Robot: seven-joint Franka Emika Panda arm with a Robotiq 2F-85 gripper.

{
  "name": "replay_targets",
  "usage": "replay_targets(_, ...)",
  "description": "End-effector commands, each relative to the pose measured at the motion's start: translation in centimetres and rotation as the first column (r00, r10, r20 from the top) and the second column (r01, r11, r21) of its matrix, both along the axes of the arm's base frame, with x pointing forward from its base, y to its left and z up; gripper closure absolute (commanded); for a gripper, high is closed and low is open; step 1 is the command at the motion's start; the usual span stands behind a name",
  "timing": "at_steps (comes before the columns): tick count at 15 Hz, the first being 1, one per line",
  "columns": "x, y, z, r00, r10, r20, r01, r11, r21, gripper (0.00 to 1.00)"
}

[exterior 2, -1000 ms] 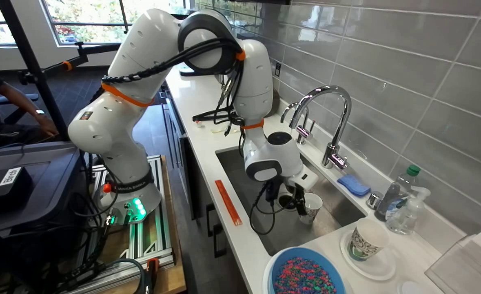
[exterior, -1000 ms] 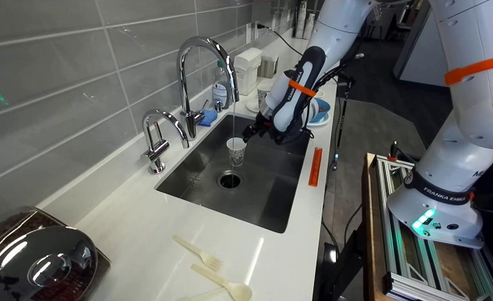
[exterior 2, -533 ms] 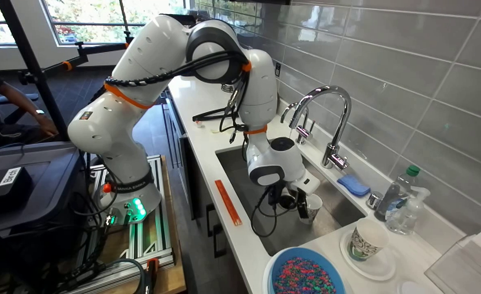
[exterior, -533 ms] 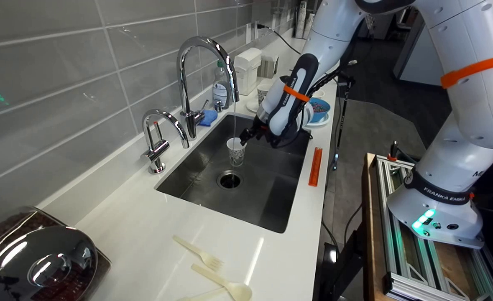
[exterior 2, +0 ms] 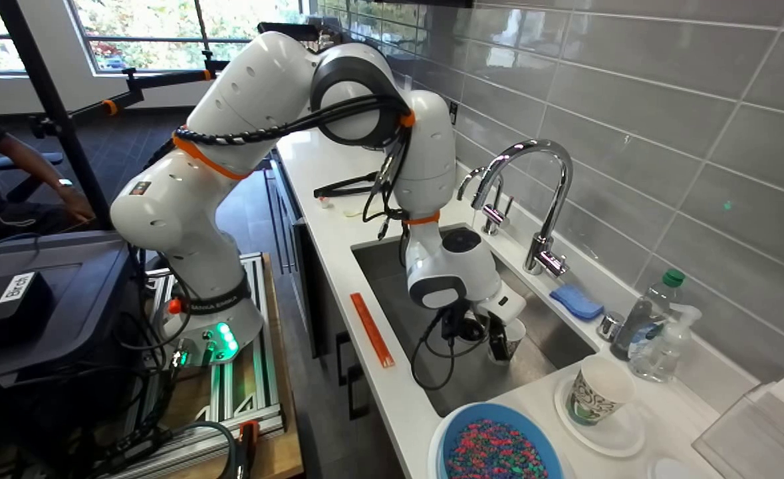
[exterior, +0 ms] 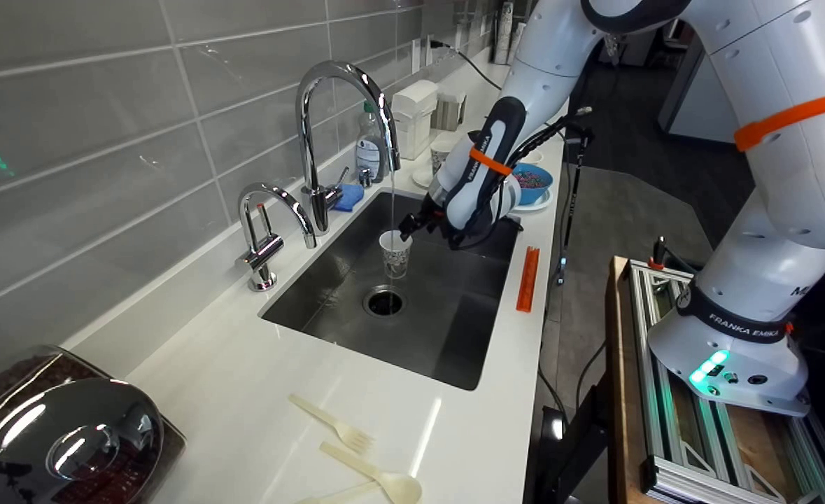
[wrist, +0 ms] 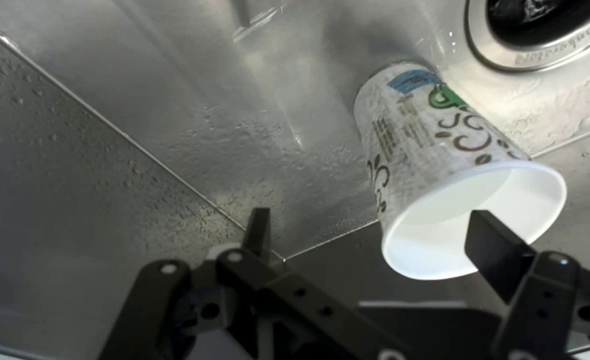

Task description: Empty the cup that's in the sink

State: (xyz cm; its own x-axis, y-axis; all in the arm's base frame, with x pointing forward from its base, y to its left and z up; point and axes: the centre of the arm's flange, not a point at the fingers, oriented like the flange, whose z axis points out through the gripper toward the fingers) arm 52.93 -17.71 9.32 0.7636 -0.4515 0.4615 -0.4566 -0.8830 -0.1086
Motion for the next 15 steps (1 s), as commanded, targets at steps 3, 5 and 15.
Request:
replay_targets(3,0.18,-0.87,-1.2,0.999,-0.026,0.033,0.026,1.0,-0.012,0.34)
replay_targets(5,0.23,-0.92,-1.21,0.999,-0.028,0.037,0.028,1.0,-0.012,0.51)
replay_targets(15,0.43,-0.85,-1.58,0.999,-0.023,0.035,0.023,1.0,-0.003,0.7)
